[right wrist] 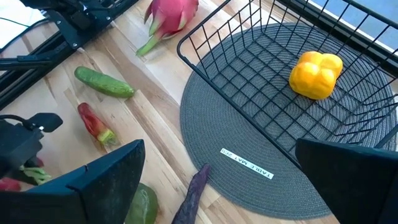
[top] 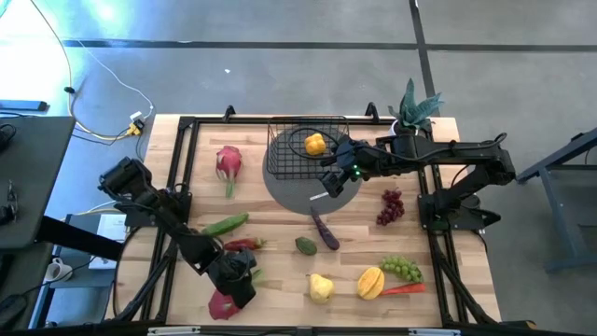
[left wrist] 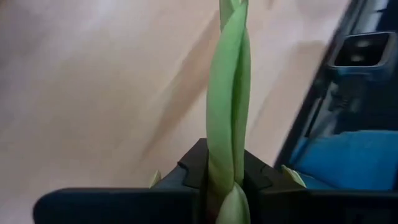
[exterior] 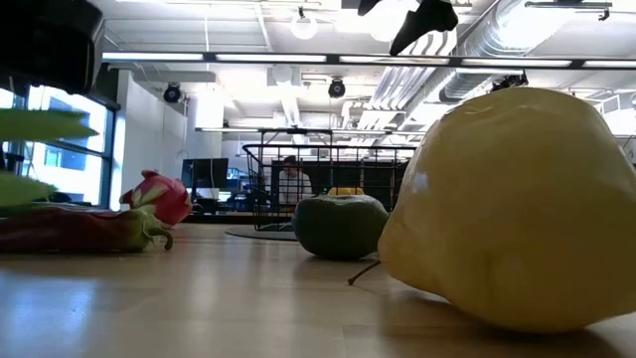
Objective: Build produce basket
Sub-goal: Put the bottom pink dragon fruit into the black wire basket
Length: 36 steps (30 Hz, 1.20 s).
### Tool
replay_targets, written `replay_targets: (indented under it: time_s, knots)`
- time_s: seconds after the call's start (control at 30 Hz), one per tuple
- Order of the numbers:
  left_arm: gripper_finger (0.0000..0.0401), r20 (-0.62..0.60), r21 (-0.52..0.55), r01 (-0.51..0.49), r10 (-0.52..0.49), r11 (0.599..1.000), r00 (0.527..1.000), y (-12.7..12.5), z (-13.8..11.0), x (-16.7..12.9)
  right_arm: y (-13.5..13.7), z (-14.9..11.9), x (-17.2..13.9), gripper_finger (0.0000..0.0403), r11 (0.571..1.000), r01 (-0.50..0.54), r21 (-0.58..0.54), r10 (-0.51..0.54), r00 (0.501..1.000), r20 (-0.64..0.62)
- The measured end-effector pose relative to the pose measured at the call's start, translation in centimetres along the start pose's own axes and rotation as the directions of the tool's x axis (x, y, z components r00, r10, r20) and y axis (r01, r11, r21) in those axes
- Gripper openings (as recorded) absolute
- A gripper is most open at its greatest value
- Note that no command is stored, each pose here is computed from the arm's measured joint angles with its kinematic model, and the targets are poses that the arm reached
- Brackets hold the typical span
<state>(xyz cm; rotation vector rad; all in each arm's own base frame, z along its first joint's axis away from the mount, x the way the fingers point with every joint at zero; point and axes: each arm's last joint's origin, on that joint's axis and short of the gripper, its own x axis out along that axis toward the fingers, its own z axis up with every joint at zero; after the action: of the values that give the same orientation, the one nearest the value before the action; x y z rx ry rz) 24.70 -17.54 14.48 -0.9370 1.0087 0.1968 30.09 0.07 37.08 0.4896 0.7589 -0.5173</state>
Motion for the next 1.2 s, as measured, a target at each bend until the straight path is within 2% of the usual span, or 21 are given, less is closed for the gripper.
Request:
replay_targets:
  time_s: [0.1,0.27,0.6,0.97,1.2]
  knots:
    - [0.0024,0.023,0.023,0.065,-0.066,0.998,0.998,-0.7,0.7,-1.0,0.0,0.0,0.0,0.0399,1.0,0.0,-0.001,0.0,1.0,0.0]
    - [0.0024,0.088,0.07,0.102,-0.108,0.992,0.99,-1.1,2.6,-2.9,0.0,0.0,0.0,0.0399,1.0,-0.001,0.003,0.001,1.0,0.0]
    - [0.0024,0.258,0.188,0.146,-0.192,0.971,0.947,-0.6,8.4,-7.3,0.1,0.0,0.0,0.0399,0.999,-0.017,0.031,0.017,1.0,-0.013]
    - [0.0024,0.495,0.207,0.065,-0.162,0.976,0.854,2.3,14.6,-12.1,0.0,0.0,0.0,0.0399,0.995,0.005,0.101,-0.005,1.0,0.005]
    - [0.0025,0.634,0.241,-0.009,-0.151,0.97,0.758,3.9,17.4,-14.5,-0.1,0.1,0.0,0.0399,0.99,0.037,0.138,-0.042,0.999,0.034]
